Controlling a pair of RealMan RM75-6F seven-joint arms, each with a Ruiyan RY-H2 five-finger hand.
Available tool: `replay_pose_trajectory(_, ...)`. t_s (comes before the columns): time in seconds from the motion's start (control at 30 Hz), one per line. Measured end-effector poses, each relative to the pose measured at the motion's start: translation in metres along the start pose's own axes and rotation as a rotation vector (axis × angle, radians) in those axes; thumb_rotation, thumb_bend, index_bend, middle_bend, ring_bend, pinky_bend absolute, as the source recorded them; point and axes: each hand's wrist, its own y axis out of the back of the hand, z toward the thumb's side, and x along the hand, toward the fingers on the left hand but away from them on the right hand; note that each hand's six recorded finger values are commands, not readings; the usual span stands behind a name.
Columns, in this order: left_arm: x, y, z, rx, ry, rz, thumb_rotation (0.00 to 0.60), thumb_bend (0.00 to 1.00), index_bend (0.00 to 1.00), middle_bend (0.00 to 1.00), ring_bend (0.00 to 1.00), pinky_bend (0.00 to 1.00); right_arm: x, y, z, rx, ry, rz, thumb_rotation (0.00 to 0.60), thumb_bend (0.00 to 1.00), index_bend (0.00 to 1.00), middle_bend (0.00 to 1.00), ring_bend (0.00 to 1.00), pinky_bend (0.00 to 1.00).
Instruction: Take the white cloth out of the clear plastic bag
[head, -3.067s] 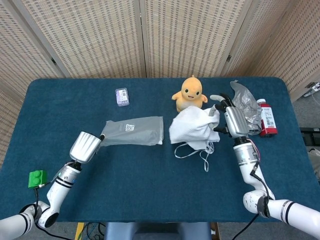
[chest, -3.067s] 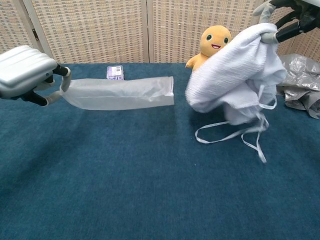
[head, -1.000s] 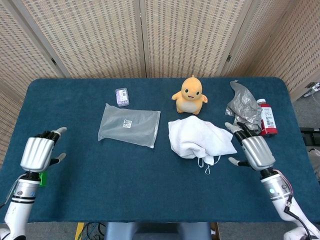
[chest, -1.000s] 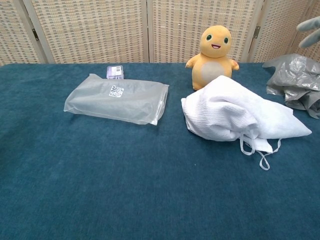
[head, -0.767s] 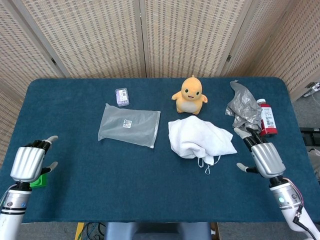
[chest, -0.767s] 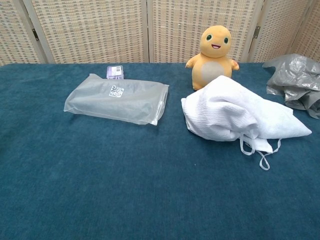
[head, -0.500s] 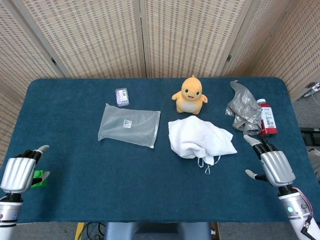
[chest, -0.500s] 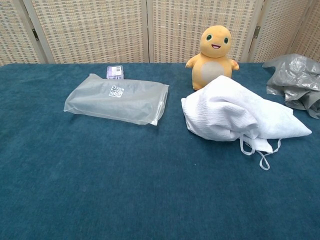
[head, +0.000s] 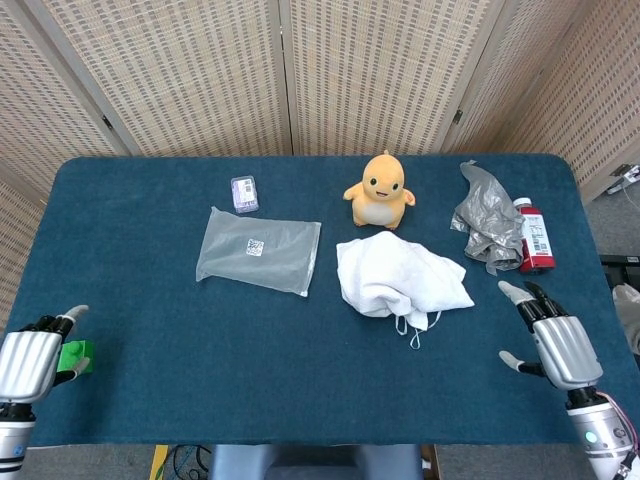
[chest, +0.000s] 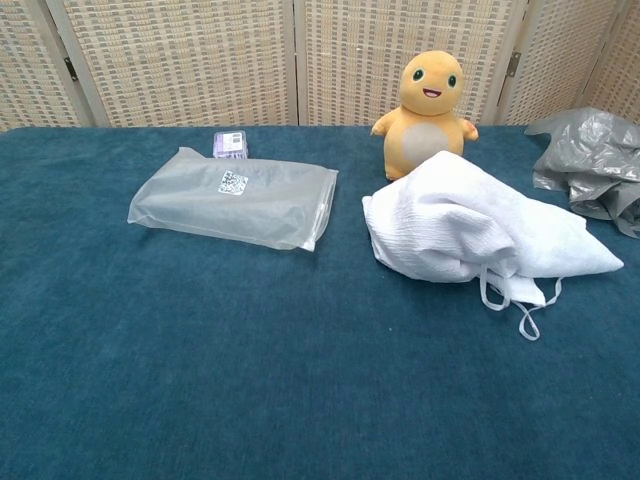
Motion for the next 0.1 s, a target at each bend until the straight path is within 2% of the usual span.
replay_pose_trajectory(0.1,0.0012,-0.0007,0.0028,-0.009,-0.002,0.004,0.6,0.08,0.26,0.49,0.43,0.61,-0.0009,0.0003,0.001,-0.003,0.003,0.0,0.6,0.0,0.12,0.19,0.06,0.28)
